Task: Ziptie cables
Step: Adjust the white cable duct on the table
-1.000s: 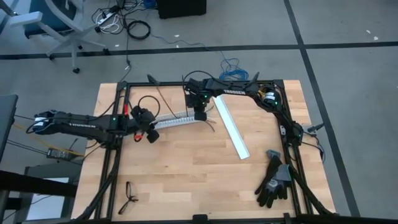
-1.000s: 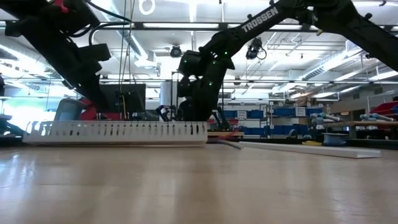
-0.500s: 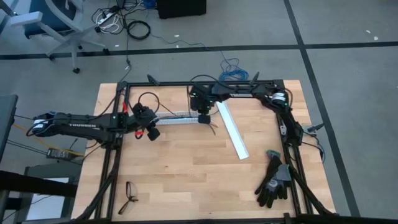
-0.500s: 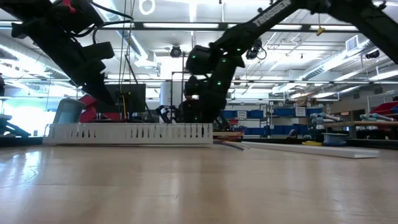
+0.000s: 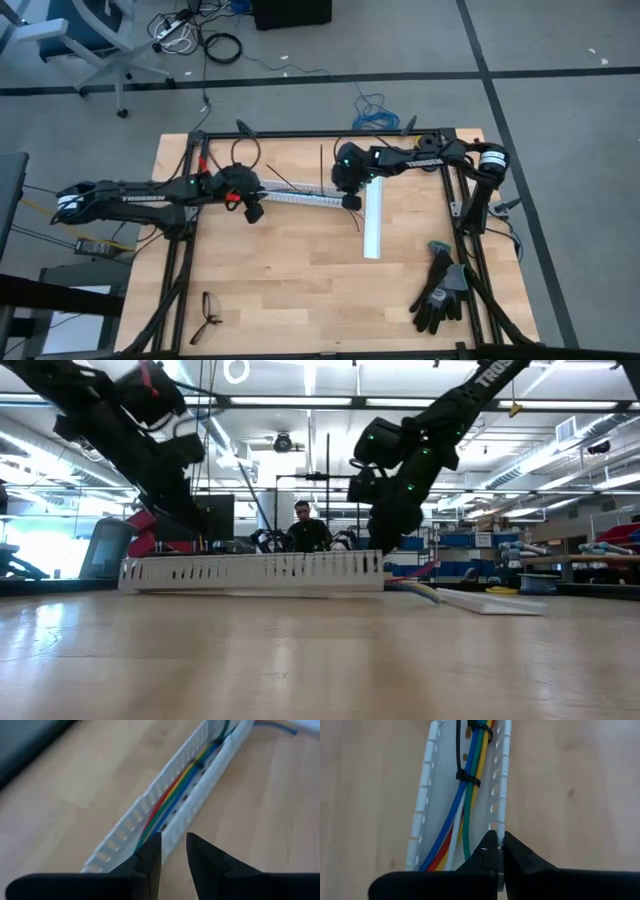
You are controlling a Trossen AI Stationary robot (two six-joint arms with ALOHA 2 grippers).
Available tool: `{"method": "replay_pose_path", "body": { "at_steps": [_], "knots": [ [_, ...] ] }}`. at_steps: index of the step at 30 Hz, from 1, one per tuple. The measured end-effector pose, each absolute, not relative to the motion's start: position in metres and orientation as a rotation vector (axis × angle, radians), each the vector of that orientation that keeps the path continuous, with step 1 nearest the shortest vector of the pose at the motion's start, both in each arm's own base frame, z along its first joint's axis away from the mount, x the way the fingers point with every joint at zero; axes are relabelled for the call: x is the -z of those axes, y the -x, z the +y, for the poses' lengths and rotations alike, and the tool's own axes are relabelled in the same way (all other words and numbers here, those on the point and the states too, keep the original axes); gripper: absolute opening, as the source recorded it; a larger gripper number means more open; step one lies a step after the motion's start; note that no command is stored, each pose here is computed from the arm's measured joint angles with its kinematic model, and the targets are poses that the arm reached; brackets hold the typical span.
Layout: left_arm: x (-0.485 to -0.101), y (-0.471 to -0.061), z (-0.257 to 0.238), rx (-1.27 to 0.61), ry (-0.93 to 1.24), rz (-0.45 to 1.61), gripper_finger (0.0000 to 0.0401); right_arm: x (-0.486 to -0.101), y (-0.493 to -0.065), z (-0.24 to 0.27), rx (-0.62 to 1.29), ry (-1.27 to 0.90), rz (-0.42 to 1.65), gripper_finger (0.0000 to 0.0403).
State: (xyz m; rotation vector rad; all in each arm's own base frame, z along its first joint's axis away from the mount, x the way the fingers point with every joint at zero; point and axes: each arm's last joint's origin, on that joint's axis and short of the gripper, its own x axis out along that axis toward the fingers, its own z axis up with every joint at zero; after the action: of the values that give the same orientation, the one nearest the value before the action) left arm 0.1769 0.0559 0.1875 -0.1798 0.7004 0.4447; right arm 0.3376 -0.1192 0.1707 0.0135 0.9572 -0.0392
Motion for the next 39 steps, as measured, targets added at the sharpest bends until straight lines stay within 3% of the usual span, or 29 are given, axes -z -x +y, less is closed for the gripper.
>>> {"method": "replay_pose_path", "body": {
  "at_steps": [13, 27, 39],
  "knots": [
    [-0.182, -0.228, 0.079, -0.283, 0.206, 0.916, 0.0099, -0.159, -0.331, -0.104, -0.022, 0.037, 0.956, 0.0],
    [-0.171, -0.217, 0.073, -0.272, 0.209, 1.183, 0.0083, -0.16, -0.334, -0.107, 0.007, 0.069, 0.931, 0.0],
    [-0.158, -0.22, 0.074, -0.291, 0.225, 1.255, 0.008, -0.16, -0.334, -0.108, 0.015, 0.071, 0.928, 0.0]
  ]
}}
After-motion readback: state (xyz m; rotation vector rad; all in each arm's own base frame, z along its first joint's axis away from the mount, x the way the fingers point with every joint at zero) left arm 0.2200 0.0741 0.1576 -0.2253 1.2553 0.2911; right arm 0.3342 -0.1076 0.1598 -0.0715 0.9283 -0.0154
